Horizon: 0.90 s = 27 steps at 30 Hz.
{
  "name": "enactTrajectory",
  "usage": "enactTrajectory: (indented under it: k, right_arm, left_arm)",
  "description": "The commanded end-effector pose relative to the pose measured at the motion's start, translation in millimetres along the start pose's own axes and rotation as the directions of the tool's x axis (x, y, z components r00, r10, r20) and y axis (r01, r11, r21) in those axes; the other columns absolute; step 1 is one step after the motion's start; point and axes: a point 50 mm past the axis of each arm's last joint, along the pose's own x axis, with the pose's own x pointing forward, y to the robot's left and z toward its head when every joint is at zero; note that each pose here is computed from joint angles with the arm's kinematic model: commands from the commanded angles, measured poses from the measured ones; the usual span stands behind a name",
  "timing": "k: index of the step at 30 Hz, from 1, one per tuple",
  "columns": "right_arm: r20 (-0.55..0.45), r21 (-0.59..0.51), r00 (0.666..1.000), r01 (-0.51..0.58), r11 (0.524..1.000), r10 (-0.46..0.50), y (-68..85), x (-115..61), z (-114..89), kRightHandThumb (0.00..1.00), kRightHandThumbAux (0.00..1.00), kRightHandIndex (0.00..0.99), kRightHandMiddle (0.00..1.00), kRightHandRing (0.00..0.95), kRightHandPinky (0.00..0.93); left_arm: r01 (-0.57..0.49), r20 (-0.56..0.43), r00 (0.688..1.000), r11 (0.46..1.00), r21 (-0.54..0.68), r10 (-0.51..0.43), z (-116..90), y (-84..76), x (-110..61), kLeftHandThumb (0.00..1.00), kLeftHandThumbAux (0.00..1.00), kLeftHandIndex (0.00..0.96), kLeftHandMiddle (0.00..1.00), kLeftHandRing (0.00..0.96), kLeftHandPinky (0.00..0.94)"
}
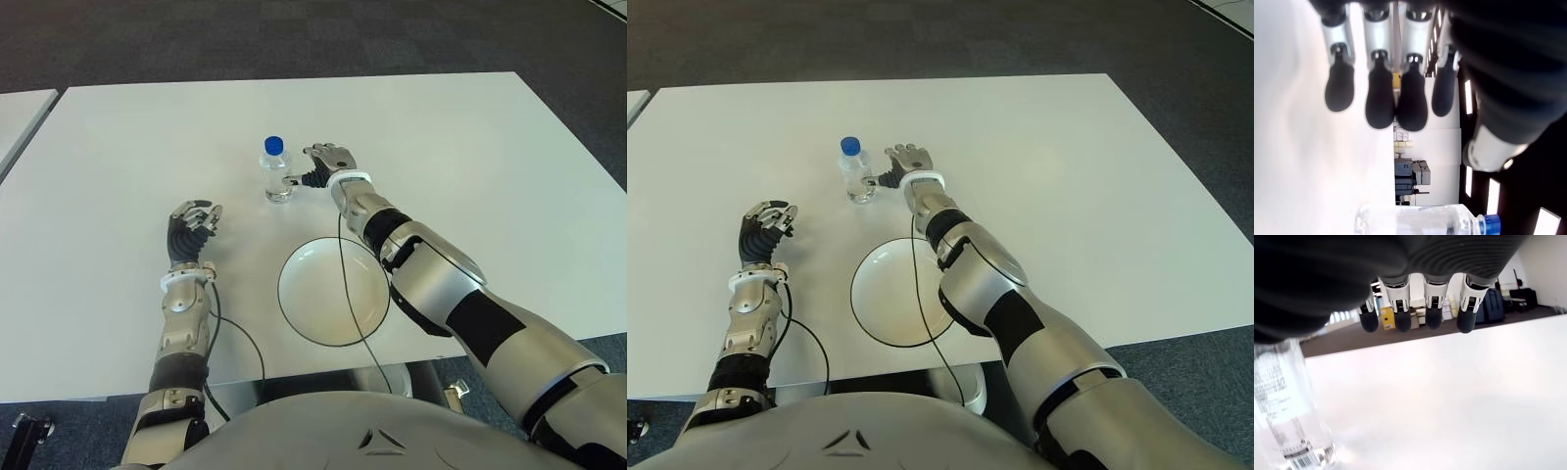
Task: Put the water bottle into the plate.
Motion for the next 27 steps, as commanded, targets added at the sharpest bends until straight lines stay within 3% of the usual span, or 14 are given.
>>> enactTrajectory:
  k: [1, 16, 24, 27]
  right_arm:
    - [0.147, 0.06, 0.968, -0.213, 0.975, 0.203, 61.5, -26.9, 81.1, 0.611, 0.199, 0.0, 0.0, 0.0, 0.0]
    - [0.131, 0.075, 0.967, -0.229, 0.971, 0.218, 60.3, -25.7, 77.7, 0.619, 0.215, 0.0, 0.0, 0.0, 0.0]
    - [0.112, 0.148, 0.976, -0.202, 0.968, 0.186, 48.9, -19.9, 69.5, 0.62, 0.21, 0.0, 0.0, 0.0, 0.0]
    - [0.102, 0.214, 0.982, -0.178, 0.961, 0.159, 36.8, -14.7, 62.9, 0.607, 0.213, 0.0, 0.0, 0.0, 0.0]
  left_arm:
    - [-0.002, -0.037, 0.999, 1.0, 0.016, 0.003, -5.7, 4.4, -5.4, 0.709, 0.712, 0.438, 0.715, 0.692, 0.67]
    - [0.003, -0.031, 1.0, 1.0, 0.02, -0.002, -2.8, 1.8, -1.2, 0.709, 0.713, 0.437, 0.714, 0.689, 0.663]
    - [0.004, 0.014, 1.0, 1.0, 0.014, -0.004, 13.8, -1.1, 17.9, 0.709, 0.712, 0.438, 0.712, 0.686, 0.653]
    - [-0.008, 0.047, 0.999, 1.0, 0.029, 0.006, 23.5, 1.2, 30.2, 0.709, 0.712, 0.438, 0.707, 0.682, 0.642]
